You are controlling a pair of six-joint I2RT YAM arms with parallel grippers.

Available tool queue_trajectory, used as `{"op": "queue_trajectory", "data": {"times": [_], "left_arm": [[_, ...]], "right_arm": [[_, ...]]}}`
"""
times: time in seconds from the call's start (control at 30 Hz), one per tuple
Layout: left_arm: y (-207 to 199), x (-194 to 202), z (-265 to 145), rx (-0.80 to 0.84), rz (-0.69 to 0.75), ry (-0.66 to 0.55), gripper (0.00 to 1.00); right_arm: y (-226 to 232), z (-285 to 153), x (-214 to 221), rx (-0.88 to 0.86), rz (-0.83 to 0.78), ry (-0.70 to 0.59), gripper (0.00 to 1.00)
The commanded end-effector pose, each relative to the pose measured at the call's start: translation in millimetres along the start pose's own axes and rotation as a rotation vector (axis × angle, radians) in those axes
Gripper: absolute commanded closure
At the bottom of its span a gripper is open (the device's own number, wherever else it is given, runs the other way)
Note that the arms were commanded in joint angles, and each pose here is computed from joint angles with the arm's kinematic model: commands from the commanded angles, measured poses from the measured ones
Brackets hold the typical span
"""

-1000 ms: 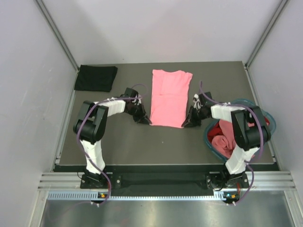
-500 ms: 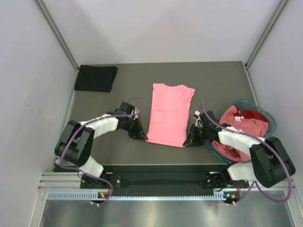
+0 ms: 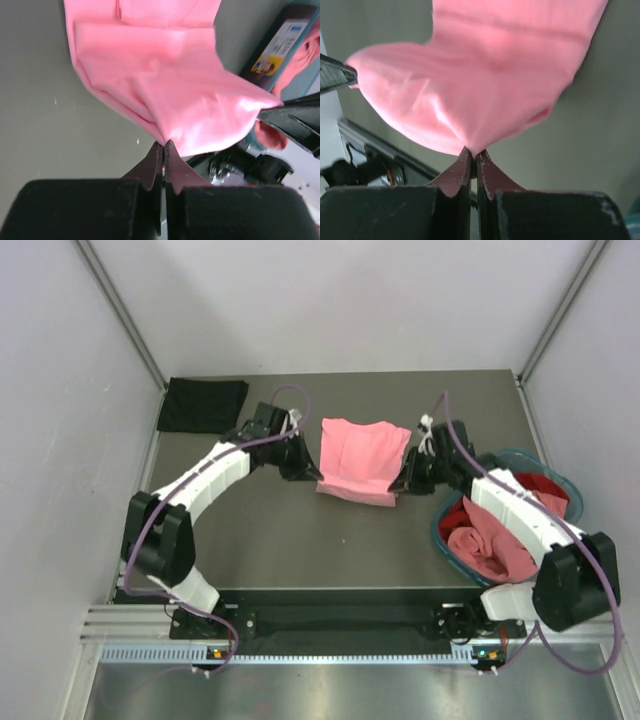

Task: Fold and stack the t-shirts
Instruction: Fold the tshirt

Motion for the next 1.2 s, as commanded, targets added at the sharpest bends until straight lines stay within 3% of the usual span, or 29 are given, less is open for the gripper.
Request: {"op": "queue_trajectory", "data": {"times": [0.0,0.33,0.47,1.17], "left_arm": [[-11,-39,8,-0.004,0.023,-0.038,1.0],[-38,-120,50,0.047,0.032,-0.071,1.0],[-39,-147,64,0.07,0.011,-0.094,1.0],[-23,-193,115,0.17,-0.085,-0.114,1.0]], "right_arm": [[-9,0,-43,0.04,-0.036,-0.02,1.0],[-26,24,-140,0.039,-0.048,-0.058,1.0],[-41,41,-159,0.041,-0.028,-0.033,1.0],[-77,92,-197,0.015,0.032,0.0,0.99]]}}
Point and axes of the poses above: each gripper's point midway between its finger pads, its own z axis out along the fingers, its own y axis along the line the jaws close on, x = y × z, the point moved 7 cm from there along -z, back along the fingers, and after that the axes turned 6 degrees about -z, right-handed, at the moved point
